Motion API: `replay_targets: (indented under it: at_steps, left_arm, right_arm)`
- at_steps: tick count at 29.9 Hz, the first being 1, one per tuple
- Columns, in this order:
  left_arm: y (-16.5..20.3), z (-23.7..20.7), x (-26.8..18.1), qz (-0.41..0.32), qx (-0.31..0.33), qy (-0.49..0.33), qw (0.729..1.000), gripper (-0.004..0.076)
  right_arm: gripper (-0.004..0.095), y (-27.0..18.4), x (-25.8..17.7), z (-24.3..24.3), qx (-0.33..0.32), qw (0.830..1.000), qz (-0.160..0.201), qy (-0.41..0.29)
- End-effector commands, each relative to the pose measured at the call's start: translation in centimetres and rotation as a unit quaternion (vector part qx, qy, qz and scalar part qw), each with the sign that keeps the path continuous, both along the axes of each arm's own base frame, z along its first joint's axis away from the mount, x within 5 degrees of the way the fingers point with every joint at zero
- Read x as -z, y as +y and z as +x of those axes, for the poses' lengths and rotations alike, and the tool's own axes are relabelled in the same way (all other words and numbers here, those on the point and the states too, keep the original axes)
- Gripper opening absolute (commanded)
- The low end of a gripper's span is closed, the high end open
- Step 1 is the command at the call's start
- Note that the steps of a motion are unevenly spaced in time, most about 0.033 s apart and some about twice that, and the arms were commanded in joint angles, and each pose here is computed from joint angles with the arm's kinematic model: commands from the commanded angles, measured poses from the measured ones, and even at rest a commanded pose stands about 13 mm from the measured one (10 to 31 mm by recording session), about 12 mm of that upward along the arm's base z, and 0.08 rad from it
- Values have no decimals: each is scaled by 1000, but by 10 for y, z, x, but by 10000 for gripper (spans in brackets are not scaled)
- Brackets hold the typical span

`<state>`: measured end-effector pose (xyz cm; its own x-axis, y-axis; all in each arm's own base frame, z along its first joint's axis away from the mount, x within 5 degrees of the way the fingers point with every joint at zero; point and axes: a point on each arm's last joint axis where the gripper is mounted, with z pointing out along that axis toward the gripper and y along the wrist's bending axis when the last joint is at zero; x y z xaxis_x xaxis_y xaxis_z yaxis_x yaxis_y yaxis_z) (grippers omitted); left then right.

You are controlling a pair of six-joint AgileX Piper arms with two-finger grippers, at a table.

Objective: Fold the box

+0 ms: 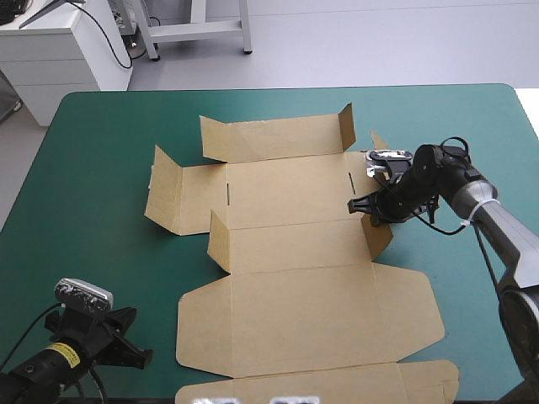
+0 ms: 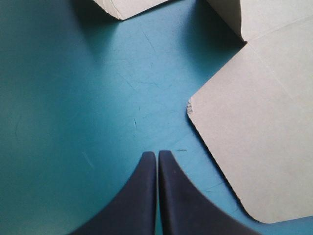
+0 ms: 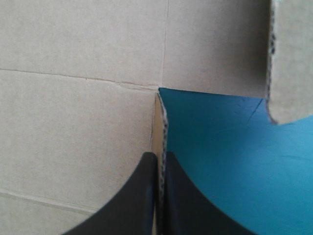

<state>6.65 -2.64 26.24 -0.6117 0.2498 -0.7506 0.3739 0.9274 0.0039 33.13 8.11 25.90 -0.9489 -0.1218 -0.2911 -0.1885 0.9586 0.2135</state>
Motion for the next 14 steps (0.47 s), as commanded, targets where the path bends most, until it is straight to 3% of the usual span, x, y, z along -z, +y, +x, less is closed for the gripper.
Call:
replay_targets:
  at_steps: [1,14]
  left_arm:
    - [-2,4,-11,-18,0,-33,999,-8]
    - [-2,4,-11,-18,0,-33,999,-8]
  right_arm:
    - [-13,-2,-22,0,-34,998,-20,-52]
    - [-14,2,-45,25,-150,972,-57,-171]
